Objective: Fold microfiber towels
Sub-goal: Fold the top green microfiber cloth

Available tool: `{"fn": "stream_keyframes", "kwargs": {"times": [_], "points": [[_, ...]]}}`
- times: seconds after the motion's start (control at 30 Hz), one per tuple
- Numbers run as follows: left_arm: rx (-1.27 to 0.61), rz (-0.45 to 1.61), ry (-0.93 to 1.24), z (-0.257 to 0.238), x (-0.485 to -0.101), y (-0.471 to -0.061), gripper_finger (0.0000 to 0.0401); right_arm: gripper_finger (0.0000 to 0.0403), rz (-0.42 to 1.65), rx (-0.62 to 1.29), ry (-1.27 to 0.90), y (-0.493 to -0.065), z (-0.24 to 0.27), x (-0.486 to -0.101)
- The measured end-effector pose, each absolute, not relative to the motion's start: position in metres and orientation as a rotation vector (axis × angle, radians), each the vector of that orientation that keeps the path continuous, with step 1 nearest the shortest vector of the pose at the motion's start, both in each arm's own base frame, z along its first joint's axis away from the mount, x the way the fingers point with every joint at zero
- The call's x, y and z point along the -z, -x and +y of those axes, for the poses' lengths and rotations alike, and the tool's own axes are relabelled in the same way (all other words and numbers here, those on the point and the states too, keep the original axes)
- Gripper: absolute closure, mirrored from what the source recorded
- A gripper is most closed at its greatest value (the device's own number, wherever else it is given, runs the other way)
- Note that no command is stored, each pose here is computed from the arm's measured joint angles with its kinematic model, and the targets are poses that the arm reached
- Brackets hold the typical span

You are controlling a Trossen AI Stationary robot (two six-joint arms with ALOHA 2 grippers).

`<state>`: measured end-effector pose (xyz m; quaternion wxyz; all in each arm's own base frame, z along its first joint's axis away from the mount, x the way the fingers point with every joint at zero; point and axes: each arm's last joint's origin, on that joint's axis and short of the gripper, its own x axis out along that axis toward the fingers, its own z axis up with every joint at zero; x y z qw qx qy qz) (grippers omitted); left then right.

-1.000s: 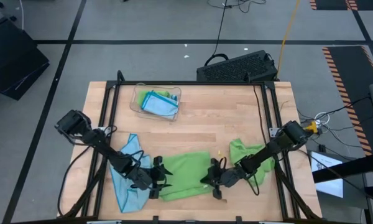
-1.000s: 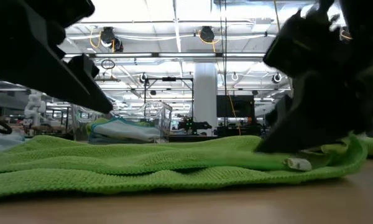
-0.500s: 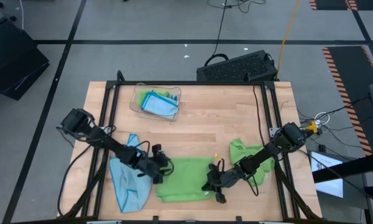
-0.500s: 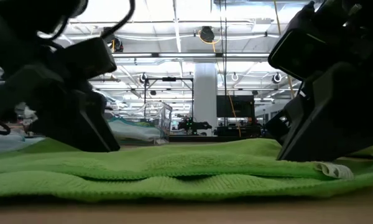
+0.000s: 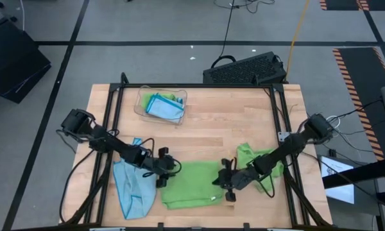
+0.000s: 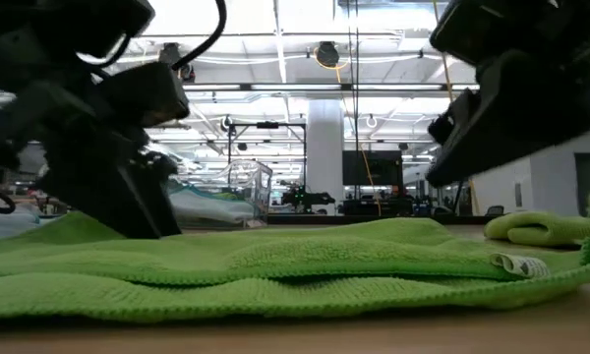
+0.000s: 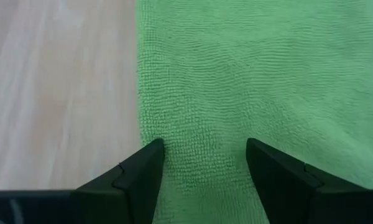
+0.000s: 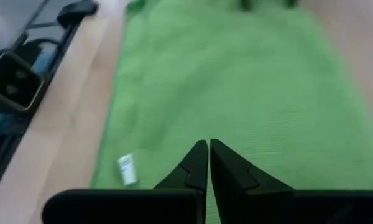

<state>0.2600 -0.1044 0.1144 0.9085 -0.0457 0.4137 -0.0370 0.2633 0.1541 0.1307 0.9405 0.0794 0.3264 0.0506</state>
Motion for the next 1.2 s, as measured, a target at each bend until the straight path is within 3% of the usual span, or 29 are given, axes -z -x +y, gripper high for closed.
{"fn": "stream_keyframes", "kwargs": {"times": [0.37,0.83,1.2], "points": [[0.11,0.576,0.143,-0.119,-0.16,-0.263,0.0169,0.0392,0.648,0.085,-0.128,-0.262,0.14,-0.136],[0.051,0.576,0.106,-0.117,-0.157,-0.263,0.0169,0.0327,0.729,0.209,-0.137,-0.261,0.118,-0.135],[-0.052,0.625,0.09,-0.113,-0.151,-0.259,0.0169,0.0281,0.697,0.213,-0.003,-0.263,0.112,-0.142]]}}
